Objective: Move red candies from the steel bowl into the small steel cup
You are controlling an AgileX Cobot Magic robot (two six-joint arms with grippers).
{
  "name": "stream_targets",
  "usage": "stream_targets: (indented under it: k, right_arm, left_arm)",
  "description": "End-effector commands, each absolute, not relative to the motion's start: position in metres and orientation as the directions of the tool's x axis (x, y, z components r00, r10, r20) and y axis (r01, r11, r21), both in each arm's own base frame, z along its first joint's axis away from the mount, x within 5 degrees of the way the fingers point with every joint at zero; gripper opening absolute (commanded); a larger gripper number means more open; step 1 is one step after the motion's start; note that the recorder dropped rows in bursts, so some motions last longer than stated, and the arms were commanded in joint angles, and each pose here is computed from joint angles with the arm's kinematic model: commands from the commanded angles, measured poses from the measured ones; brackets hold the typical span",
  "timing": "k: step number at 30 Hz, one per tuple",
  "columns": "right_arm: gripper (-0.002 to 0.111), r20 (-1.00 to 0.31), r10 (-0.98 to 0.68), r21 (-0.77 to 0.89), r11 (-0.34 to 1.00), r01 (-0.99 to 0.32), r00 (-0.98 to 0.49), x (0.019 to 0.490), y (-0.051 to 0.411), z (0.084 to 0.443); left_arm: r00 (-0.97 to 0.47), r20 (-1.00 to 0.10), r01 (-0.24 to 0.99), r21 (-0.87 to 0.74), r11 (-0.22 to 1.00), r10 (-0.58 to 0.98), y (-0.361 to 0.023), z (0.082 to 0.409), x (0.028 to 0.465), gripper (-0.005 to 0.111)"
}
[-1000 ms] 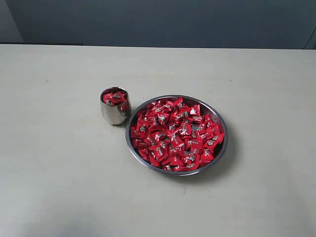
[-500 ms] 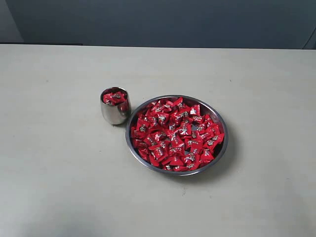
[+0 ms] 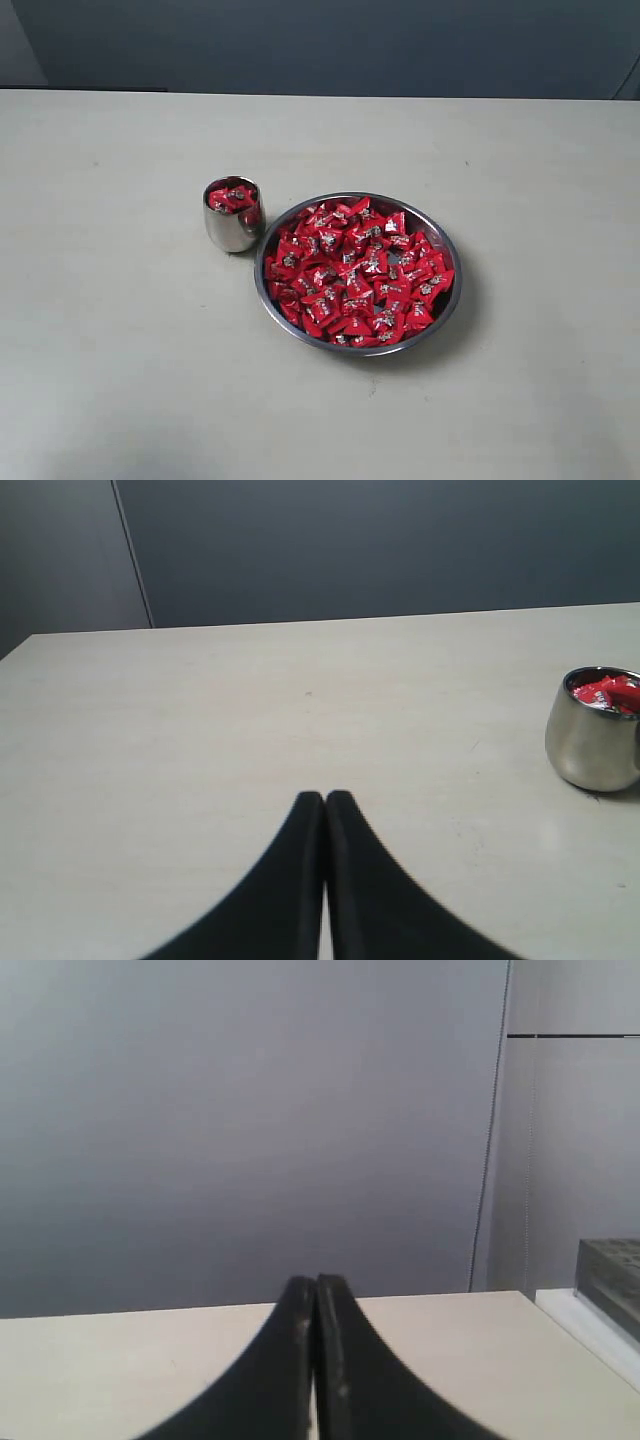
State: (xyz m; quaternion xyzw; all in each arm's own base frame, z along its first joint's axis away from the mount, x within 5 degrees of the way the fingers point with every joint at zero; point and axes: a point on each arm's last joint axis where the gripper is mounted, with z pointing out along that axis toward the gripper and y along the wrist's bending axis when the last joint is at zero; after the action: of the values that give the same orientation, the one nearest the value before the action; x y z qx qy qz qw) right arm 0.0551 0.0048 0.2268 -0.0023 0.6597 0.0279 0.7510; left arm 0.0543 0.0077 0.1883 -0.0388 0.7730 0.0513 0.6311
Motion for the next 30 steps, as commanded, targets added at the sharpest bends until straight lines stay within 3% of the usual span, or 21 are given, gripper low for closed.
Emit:
stream_targets:
  k: [1, 3, 12, 19, 30]
  right_arm:
    - [-0.001, -0.989, 0.069, 0.070, 0.998, 0.006, 0.129, 0.055, 0.000, 0.225]
    - [-0.001, -0.985, 0.133, 0.138, 0.990, 0.032, 0.109, 0.055, -0.003, 0.223]
    - [-0.001, -0.993, 0.115, 0.116, 0.991, 0.061, 0.016, 0.055, -0.004, 0.215]
    - [-0.001, -0.985, 0.089, 0.073, 0.991, 0.109, -0.149, 0.054, -0.007, 0.200]
    - [-0.001, -0.965, -0.014, -0.019, 1.000, 0.016, -0.261, 0.052, -0.001, 0.190]
  left_arm:
    - [-0.197, -0.980, -0.125, 0.026, 0.992, 0.000, 0.008, 0.187, 0.054, 0.000]
    - [-0.197, -0.980, -0.125, 0.026, 0.992, 0.000, 0.008, 0.187, 0.054, 0.000]
    - [-0.197, -0.980, -0.125, 0.026, 0.992, 0.000, 0.008, 0.187, 0.054, 0.000]
    - [-0.197, -0.980, -0.125, 0.026, 0.992, 0.000, 0.008, 0.187, 0.054, 0.000]
    - [-0.197, -0.980, -0.125, 0.026, 0.992, 0.000, 0.008, 0.187, 0.054, 0.000]
